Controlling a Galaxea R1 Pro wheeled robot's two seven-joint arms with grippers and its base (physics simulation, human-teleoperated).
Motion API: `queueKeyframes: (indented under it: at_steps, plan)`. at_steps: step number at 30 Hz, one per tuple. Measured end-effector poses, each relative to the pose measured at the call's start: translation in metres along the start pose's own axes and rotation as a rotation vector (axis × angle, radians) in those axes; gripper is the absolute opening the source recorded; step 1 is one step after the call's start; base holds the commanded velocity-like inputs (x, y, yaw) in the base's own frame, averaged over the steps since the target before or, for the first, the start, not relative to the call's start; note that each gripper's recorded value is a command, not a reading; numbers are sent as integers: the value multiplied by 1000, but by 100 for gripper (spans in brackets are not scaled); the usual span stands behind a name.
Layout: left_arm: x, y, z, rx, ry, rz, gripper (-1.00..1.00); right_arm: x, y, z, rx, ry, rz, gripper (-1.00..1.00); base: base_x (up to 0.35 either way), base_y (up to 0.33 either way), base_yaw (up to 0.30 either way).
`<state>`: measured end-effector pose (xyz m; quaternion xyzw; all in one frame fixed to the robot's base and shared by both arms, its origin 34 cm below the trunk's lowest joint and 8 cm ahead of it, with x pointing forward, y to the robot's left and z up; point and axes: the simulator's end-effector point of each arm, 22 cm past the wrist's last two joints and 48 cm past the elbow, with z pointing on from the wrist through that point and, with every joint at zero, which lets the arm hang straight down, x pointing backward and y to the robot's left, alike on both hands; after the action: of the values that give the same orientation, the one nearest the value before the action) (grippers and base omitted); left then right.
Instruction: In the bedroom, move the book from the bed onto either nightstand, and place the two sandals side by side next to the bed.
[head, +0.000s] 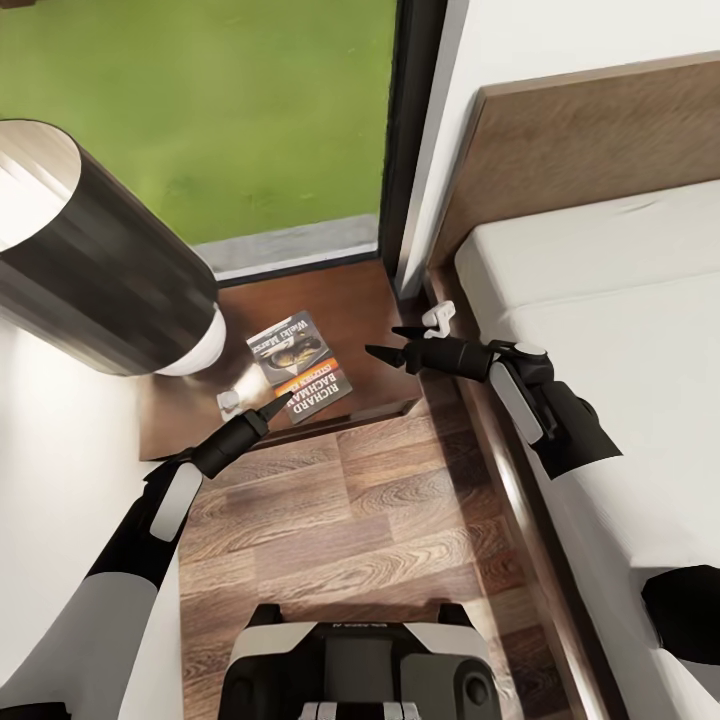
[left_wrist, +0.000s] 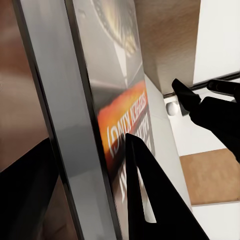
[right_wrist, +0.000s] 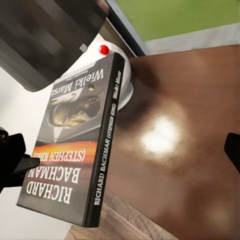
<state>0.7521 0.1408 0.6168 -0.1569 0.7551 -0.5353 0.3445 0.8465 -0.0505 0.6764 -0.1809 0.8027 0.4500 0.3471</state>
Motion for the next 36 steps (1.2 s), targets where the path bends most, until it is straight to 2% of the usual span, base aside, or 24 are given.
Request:
queueKeyframes:
  at_steps: [36]
  plan:
    - [20, 53, 10, -1, 1, 3, -100, 44, -35, 21, 2, 4, 0, 100, 0, 0, 0]
